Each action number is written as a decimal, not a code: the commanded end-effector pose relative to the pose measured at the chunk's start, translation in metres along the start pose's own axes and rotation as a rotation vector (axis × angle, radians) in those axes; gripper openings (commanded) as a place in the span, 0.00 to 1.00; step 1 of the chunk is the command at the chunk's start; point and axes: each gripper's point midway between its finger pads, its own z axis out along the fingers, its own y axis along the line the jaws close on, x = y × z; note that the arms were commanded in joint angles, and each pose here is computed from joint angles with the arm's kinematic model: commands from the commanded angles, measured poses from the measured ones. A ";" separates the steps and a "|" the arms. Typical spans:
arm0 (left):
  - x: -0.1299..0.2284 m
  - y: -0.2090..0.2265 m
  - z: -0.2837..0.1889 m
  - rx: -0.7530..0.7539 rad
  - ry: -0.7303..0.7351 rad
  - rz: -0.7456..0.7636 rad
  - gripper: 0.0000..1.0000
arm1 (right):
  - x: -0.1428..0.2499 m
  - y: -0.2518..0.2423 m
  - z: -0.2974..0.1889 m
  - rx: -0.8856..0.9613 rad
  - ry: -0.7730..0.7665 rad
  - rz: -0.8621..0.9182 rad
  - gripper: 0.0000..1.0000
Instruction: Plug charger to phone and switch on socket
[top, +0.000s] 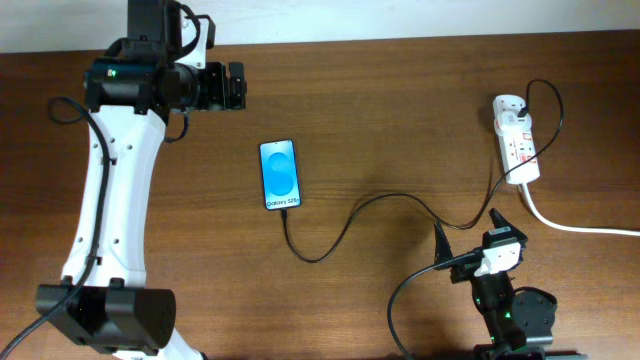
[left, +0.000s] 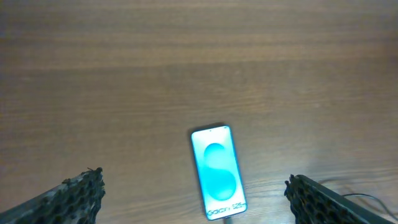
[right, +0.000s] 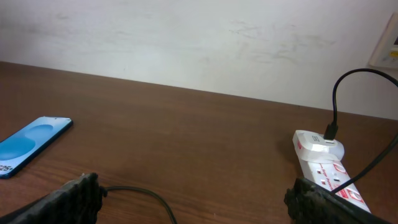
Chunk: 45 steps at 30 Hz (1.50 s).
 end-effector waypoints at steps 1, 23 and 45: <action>0.011 0.023 0.000 -0.120 0.047 0.026 0.99 | 0.002 -0.001 0.000 0.009 0.001 0.006 0.98; 0.098 0.015 -0.077 -0.135 -0.566 0.309 0.99 | 0.002 -0.001 0.000 0.009 0.001 0.006 0.99; 0.220 0.042 -0.045 -0.234 -0.927 0.359 0.99 | 0.002 -0.001 0.000 0.009 0.001 0.006 0.98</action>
